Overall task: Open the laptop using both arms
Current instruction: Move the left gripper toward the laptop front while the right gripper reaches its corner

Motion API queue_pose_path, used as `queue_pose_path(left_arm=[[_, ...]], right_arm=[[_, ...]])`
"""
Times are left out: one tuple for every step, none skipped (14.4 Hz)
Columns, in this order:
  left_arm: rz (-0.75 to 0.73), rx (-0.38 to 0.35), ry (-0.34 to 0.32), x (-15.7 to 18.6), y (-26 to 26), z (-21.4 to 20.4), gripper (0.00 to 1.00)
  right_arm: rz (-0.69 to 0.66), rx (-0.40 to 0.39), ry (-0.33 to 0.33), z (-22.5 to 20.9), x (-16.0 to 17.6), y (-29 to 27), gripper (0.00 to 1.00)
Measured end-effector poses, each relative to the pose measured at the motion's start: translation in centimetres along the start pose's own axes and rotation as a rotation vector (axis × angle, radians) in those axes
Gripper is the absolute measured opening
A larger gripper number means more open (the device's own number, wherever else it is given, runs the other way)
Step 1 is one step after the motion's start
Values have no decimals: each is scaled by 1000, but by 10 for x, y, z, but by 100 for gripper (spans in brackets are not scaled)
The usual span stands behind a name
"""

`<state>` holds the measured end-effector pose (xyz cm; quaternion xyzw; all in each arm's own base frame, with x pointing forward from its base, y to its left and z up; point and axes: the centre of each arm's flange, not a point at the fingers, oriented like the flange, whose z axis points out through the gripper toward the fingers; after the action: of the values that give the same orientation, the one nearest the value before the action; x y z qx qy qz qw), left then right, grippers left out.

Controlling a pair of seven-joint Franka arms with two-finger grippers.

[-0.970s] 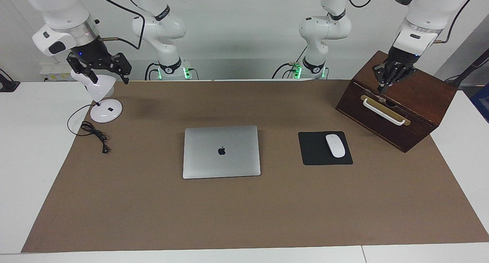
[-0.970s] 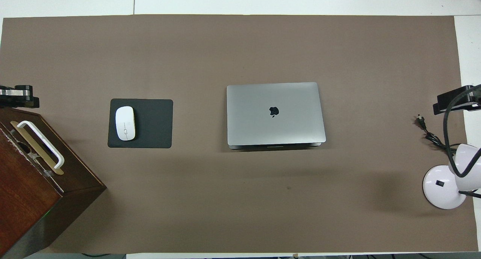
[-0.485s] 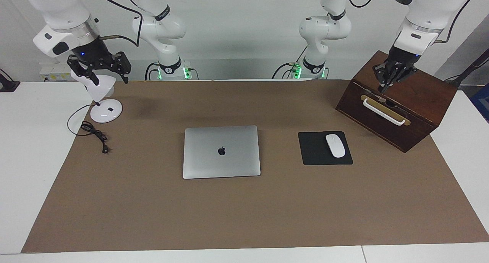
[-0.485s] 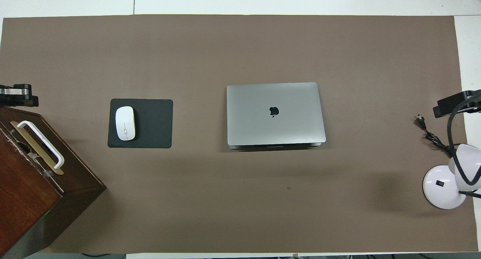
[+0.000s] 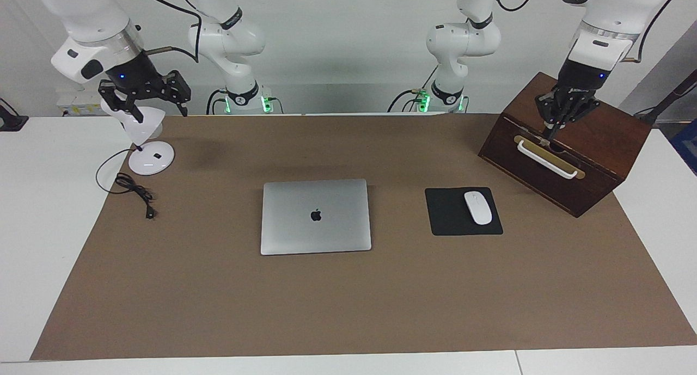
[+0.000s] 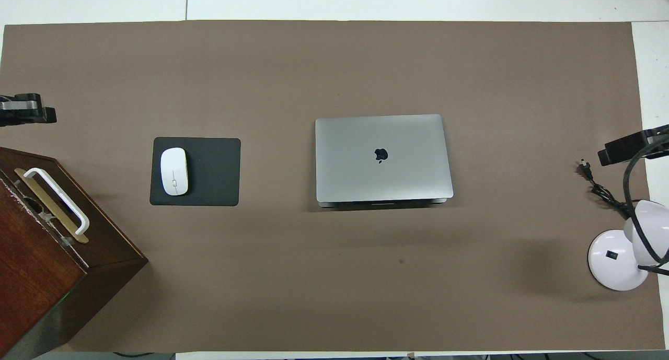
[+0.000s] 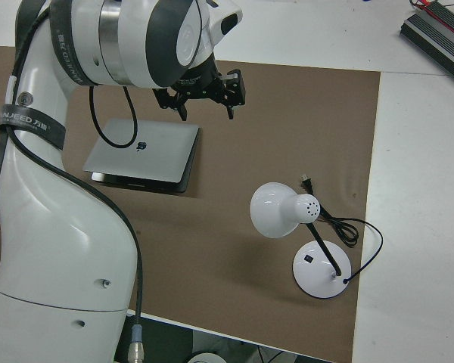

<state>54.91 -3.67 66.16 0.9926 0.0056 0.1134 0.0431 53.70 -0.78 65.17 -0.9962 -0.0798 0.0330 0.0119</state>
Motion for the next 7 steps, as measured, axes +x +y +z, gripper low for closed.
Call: queue_pose_path(left_arm=[[0,-1,6,1,0,0,1],[1,-2,10,1,1,0,1],[3,-3,14,2,2,1,1],[6,-5,23,2,4,1,1],[8,-6,36,4,5,2,1],[11,-8,55,5,7,7,1],[15,-10,73,6,9,14,1]], right_arm=[[-9,0,0,0,0,-3,71],[-21,-2,3,1,2,-8,70],[-37,-5,18,4,4,-16,70],[-55,-10,37,8,6,-24,70],[-81,-20,56,14,8,-34,71],[-111,-39,67,22,7,-47,81],[-143,-64,74,32,5,-60,89]])
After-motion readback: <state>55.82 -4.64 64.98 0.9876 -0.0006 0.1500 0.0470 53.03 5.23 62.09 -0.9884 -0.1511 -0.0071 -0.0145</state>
